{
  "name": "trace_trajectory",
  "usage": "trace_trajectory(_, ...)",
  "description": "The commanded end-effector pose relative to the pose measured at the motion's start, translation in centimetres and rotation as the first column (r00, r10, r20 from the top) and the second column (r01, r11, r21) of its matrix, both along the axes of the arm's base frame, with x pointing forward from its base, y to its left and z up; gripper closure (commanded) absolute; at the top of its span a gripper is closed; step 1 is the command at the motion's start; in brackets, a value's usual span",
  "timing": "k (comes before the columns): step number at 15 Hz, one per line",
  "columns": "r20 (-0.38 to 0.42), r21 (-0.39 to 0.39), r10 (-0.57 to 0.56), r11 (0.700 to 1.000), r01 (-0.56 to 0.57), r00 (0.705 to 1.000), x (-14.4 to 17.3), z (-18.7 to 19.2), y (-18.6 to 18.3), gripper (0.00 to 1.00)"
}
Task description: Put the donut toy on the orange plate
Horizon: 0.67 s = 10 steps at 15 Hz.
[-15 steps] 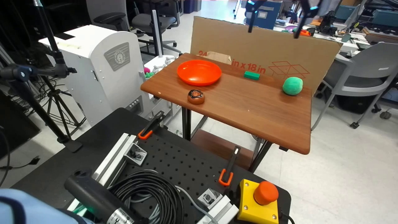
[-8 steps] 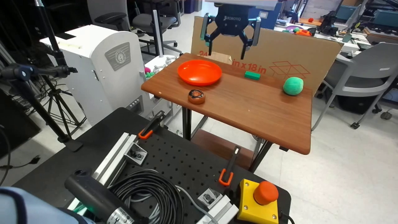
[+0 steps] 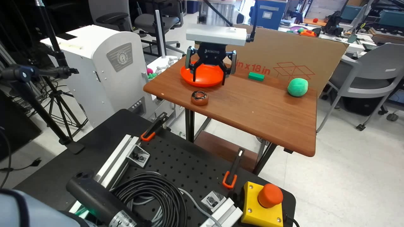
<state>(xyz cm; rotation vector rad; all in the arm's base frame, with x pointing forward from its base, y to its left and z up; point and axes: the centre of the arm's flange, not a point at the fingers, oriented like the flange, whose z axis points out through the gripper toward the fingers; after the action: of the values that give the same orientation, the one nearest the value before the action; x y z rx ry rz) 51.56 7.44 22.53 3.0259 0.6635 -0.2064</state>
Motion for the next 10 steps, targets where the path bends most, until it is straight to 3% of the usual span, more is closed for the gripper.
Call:
trace_trajectory(1,-0.036,0.002,0.026,1.0,-0.026,0.999,0.4,-2.8,1.2,0.0)
trace_trajectory(8,-0.097,0.003,0.03,1.0,-0.03,0.995,1.1,-5.6,2.3,0.0)
trace_trajectory(9,-0.102,0.001,0.029,1.0,-0.029,0.994,1.2,-5.9,2.3,0.25)
trace_trajectory(10,-0.109,-0.003,0.028,1.0,-0.029,0.994,1.3,-6.2,2.3,0.28)
